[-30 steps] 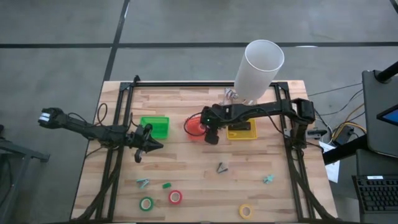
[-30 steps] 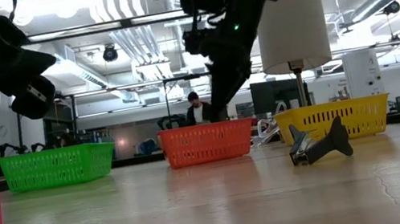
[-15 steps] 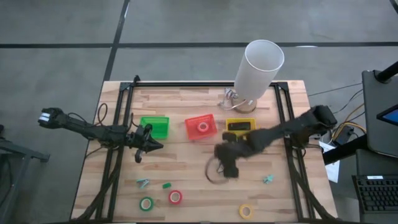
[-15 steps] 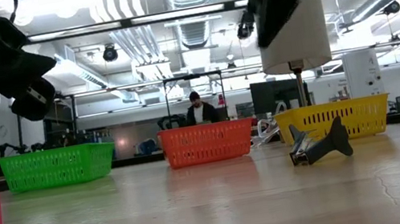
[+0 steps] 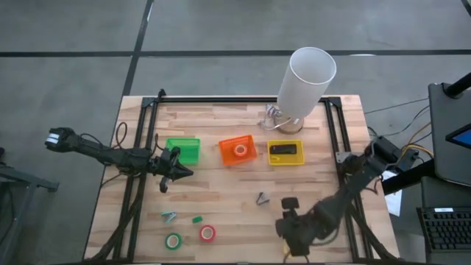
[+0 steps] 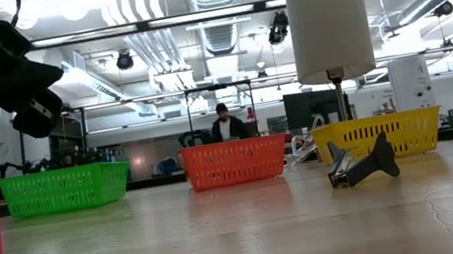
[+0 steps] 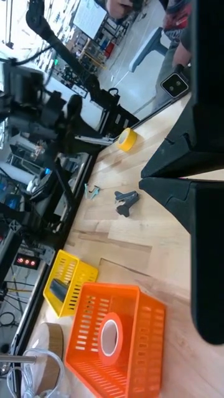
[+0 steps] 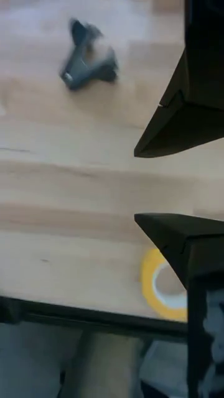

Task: Pick and place Stapler, Stapler remover, tape
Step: Put the yellow tape into the orange basket, then put the right light blue staple remover into the green basket

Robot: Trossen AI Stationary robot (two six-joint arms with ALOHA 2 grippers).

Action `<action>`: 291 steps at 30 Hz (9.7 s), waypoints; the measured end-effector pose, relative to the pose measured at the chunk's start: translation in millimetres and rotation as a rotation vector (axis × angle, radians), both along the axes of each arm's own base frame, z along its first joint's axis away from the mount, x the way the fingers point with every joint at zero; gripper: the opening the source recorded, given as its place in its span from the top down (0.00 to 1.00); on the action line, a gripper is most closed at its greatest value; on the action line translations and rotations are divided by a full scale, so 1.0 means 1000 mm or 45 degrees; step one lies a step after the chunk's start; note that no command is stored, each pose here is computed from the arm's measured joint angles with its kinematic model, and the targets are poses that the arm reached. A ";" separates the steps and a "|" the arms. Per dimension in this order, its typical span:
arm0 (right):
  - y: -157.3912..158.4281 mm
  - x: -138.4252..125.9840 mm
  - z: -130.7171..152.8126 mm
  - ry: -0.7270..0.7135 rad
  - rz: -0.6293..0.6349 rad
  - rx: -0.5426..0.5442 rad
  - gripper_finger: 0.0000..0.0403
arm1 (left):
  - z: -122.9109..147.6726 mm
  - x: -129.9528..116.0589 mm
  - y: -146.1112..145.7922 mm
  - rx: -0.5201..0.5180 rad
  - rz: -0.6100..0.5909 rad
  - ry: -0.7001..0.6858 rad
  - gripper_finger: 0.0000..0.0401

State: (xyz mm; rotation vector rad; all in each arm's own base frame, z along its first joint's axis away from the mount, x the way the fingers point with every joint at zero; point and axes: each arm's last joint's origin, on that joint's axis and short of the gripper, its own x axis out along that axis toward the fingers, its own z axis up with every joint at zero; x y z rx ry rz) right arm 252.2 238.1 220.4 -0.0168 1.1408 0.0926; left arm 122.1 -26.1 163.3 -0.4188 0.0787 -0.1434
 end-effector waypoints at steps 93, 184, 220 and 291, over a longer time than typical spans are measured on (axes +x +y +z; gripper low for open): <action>-0.307 0.117 0.006 -0.205 -0.469 -0.188 0.88 | -0.004 0.000 0.000 0.013 0.000 0.055 0.98; -0.008 -0.117 -0.047 0.438 -0.317 -0.345 0.73 | -0.007 0.000 0.000 0.021 0.000 0.093 0.98; 0.005 -0.094 -0.024 -0.049 -0.247 -0.412 0.98 | -0.007 0.000 0.000 0.027 0.000 0.092 0.98; -0.059 0.001 0.070 -0.720 -0.303 -0.228 0.98 | 0.066 0.206 -0.109 0.781 -0.014 -0.236 0.63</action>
